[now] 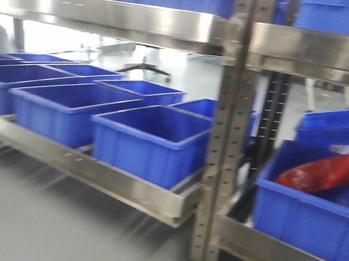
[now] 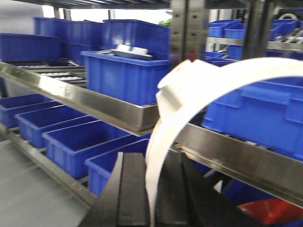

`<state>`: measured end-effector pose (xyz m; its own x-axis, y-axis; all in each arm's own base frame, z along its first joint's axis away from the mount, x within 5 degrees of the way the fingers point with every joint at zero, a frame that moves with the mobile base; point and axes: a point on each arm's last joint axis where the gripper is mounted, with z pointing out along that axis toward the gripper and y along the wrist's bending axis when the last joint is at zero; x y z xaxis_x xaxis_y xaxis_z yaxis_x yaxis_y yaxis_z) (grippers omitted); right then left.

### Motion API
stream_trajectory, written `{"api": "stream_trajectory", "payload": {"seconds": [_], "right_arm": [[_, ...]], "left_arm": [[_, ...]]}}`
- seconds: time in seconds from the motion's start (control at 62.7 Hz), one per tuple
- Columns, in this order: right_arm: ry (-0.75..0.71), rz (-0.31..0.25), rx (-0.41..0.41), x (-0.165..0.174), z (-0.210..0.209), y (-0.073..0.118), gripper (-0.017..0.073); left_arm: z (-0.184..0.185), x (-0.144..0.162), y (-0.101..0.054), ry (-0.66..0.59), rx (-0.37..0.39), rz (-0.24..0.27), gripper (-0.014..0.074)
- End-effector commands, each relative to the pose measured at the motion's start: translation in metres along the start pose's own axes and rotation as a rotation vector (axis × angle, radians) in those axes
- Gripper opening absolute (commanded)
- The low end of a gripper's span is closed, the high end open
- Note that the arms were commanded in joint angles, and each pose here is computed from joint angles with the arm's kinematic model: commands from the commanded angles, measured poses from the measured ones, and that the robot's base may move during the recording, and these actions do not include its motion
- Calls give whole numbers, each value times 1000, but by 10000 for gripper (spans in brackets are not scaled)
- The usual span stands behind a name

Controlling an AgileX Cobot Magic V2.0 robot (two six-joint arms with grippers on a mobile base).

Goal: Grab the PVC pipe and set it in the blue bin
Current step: 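Position both held clamps above an empty blue bin on the shelf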

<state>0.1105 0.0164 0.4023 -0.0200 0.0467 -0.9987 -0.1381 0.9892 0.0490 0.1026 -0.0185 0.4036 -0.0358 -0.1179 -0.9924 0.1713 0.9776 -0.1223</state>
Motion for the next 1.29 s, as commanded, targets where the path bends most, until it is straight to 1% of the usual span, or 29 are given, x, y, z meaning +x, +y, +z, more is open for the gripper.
{"api": "stream_trajectory", "payload": {"seconds": [0.0, 1.277], "right_arm": [[-34, -4, -6, -4, -2, 1, -169], [-34, -4, -6, -4, -2, 1, -169]], "left_arm": [[-1, -3, -1, -29, 14, -7, -111], [-1, -3, -1, -29, 14, -7, -111]]}}
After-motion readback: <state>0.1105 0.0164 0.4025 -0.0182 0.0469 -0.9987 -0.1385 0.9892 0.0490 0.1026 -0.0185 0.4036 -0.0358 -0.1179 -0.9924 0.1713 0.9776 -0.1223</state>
